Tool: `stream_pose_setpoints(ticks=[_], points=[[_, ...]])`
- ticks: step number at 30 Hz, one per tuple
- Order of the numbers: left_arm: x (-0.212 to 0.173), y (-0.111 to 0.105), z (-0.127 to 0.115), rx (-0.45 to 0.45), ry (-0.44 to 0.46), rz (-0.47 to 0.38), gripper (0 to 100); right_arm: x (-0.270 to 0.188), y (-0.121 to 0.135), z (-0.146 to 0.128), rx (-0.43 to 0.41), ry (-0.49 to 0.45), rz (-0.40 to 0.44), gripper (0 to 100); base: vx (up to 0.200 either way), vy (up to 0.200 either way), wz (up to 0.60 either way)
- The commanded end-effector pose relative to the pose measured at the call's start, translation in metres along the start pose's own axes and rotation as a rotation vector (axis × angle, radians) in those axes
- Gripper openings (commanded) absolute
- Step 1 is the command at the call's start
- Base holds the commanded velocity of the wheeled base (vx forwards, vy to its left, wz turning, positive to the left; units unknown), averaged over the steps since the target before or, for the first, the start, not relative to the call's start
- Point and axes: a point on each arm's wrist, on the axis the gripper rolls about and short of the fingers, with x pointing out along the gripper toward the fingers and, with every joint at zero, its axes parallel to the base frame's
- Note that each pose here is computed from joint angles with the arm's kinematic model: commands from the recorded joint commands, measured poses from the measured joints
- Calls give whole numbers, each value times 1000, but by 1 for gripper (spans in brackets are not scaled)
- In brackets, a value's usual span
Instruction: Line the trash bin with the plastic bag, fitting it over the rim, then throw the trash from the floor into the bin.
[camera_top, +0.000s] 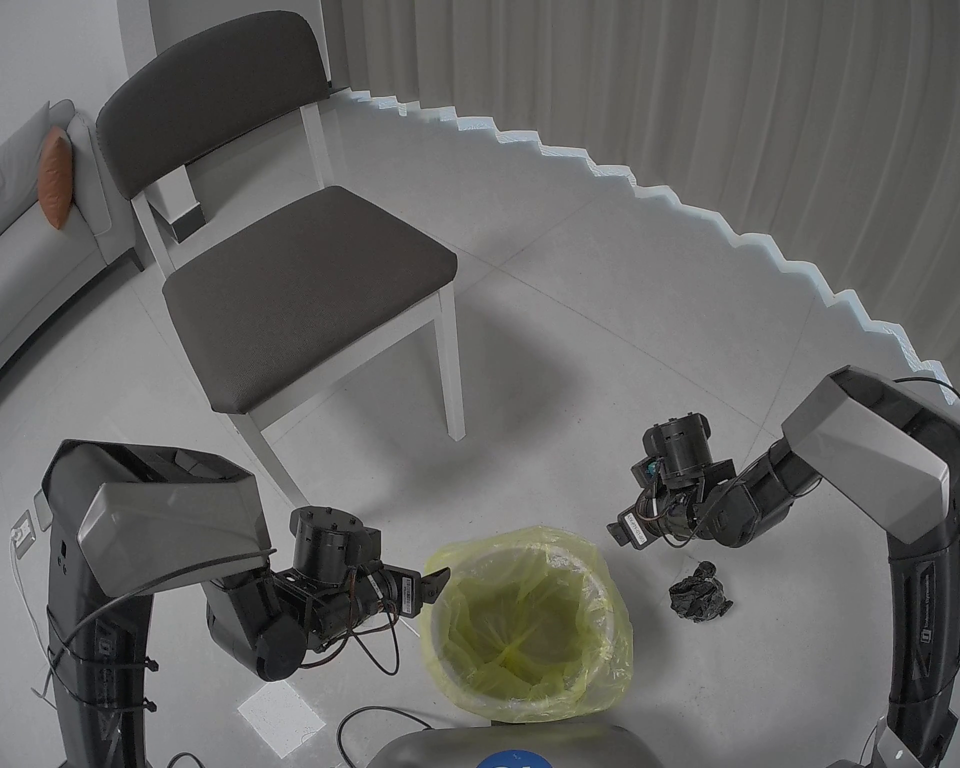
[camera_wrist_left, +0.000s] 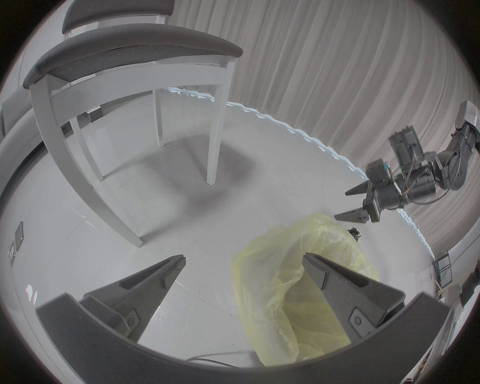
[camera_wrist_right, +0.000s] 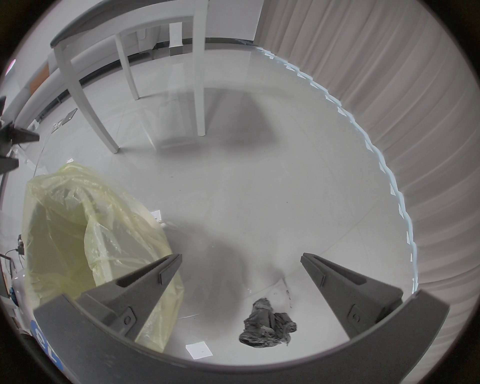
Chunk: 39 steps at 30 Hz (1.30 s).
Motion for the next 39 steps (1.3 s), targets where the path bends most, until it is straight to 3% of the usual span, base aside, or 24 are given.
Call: stream_pose_setpoints(ticks=[1, 10, 22, 39], points=[[2, 1, -18, 4, 59, 3, 100, -30, -10, 10, 9, -53, -13, 100, 0, 0, 0], [12, 13, -36, -15, 96, 32, 100, -43, -28, -2, 37, -43, -41, 100, 0, 0, 0], [23, 36, -30, -43, 69, 81, 100, -43, -47, -24, 63, -14, -77, 100, 0, 0, 0], [47, 29, -28, -35, 141, 38, 100, -30, -44, -35, 45, 28, -68, 100, 0, 0, 0]])
